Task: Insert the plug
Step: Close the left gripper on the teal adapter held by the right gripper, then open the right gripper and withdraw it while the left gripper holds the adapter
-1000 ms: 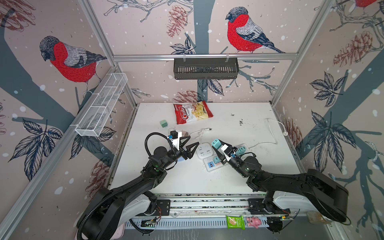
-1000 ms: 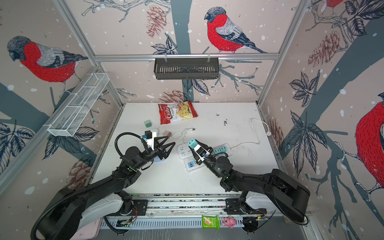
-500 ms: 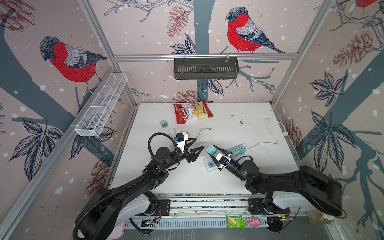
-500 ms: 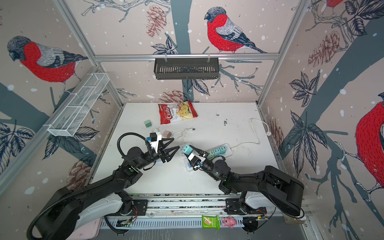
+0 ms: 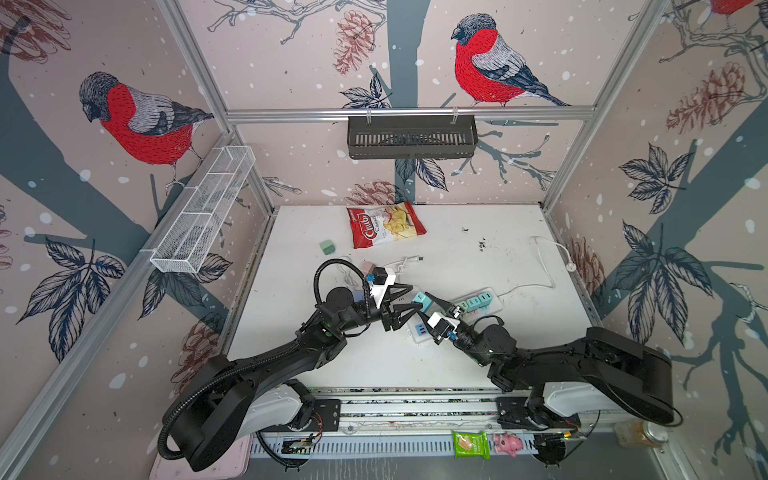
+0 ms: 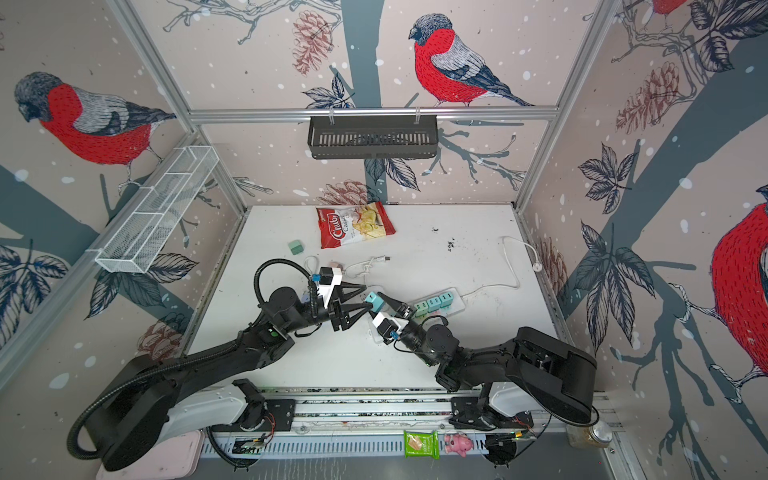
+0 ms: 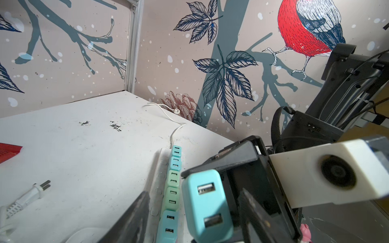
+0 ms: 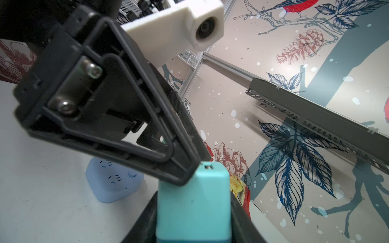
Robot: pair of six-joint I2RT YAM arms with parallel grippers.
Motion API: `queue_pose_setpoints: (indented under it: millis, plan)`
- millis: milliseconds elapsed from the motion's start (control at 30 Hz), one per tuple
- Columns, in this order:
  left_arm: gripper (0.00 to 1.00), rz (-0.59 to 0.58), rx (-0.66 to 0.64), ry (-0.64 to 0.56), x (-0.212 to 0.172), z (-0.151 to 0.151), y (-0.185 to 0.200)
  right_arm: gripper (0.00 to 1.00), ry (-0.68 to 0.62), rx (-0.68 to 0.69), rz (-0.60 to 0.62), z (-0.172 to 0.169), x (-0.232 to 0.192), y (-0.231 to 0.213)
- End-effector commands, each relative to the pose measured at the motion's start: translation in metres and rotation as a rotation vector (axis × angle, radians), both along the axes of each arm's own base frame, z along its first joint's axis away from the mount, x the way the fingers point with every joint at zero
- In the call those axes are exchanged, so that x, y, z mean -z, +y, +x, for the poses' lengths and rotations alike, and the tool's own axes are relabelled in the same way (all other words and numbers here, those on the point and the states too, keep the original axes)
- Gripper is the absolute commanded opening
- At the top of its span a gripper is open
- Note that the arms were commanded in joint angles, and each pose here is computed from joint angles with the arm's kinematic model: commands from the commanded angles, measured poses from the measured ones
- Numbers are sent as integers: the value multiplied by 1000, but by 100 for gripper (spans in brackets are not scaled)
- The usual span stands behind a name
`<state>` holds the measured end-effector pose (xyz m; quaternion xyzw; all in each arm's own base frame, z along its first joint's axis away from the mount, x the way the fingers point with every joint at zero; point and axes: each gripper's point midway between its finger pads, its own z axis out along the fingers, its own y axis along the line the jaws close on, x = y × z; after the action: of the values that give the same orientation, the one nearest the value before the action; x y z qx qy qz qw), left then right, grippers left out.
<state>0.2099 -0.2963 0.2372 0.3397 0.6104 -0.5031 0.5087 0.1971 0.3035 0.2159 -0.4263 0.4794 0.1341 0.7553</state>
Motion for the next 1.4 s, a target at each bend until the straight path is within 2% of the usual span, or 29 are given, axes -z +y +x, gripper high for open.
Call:
queue_pose_setpoints:
  millis: [0,400,733,933,1100,1167,1200,1267,1367]
  plan:
    - [66,-3,32,-41,-6,-5,-5,0,-42,41,56,2,-16,-6]
    - [50,38,60,-18,2,-4,-16,0,-75,54,32,-2,-13,-2]
    - [46,96,83,-25,12,-8,-30,0,-74,91,40,2,-12,-3]
    - [39,107,94,-20,15,-9,-33,1,-61,96,56,4,-12,-4]
    - [31,109,94,-22,14,-9,-33,1,-54,95,59,5,-12,-5]
    - [19,104,94,-26,13,-9,-33,1,-50,100,60,6,-11,-5]
    - [12,105,95,-23,13,-9,-33,6,-48,100,60,6,-11,-5]
    - [1,111,93,-20,13,-8,-33,33,-47,111,76,7,-13,-7]
    - [0,114,71,-19,14,-5,-32,54,-52,145,109,10,-16,-14]
